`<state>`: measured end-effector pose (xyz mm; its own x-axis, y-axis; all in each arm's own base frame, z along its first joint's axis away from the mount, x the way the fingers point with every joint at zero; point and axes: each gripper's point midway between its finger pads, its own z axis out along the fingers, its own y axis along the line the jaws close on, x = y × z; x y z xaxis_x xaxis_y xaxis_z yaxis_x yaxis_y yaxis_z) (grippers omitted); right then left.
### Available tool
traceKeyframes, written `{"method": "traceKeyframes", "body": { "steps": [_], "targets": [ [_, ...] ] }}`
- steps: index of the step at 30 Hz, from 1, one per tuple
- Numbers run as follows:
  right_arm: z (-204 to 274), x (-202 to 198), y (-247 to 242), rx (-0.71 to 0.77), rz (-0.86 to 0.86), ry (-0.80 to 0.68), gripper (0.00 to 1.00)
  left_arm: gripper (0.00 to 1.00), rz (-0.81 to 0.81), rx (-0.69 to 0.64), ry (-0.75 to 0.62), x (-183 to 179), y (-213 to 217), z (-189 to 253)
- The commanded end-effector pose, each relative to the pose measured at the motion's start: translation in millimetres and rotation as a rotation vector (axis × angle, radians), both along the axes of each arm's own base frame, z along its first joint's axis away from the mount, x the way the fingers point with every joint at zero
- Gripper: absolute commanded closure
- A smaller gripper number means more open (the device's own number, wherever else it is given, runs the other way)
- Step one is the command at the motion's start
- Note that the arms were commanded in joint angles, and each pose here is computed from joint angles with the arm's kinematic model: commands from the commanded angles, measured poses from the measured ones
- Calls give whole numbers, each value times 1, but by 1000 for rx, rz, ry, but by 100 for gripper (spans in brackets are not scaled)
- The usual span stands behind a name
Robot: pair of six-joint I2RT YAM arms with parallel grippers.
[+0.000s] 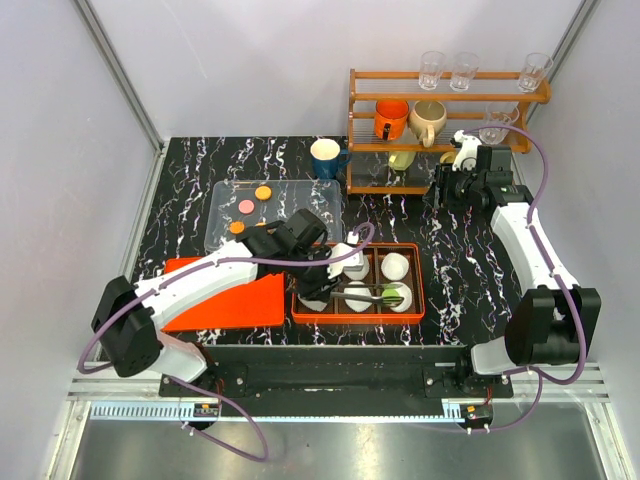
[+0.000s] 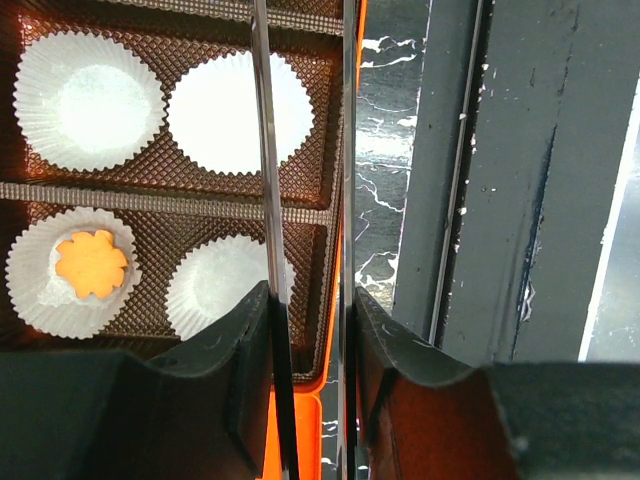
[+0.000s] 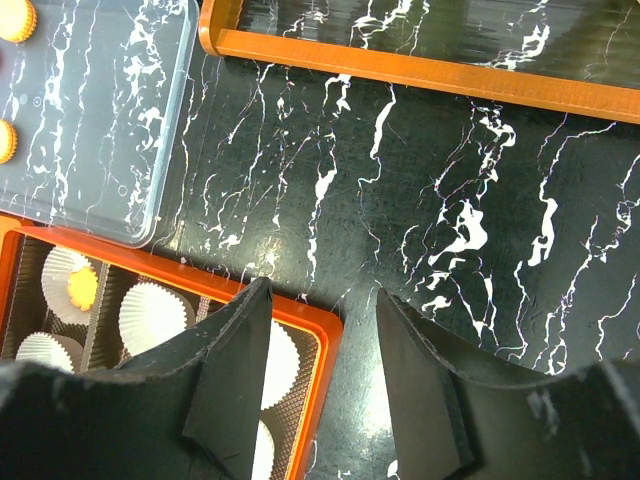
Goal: Pack the cookies
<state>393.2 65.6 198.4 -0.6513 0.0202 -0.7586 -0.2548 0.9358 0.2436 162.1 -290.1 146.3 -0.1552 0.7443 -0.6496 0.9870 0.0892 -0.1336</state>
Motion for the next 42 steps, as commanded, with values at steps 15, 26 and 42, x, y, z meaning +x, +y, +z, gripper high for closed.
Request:
{"method": "traceKeyframes", "body": {
  "steps": [15, 26, 42],
  "targets": [
    [17, 3, 2, 19, 14, -57, 46, 77, -33, -69, -73, 26, -45, 6],
    [15, 2, 4, 24, 24, -53, 46, 72, -31, -50, -58, 29, -47, -6],
    [14, 0, 6, 30, 31, -50, 46, 59, -13, -54, -79, 33, -48, -6]
  ]
}}
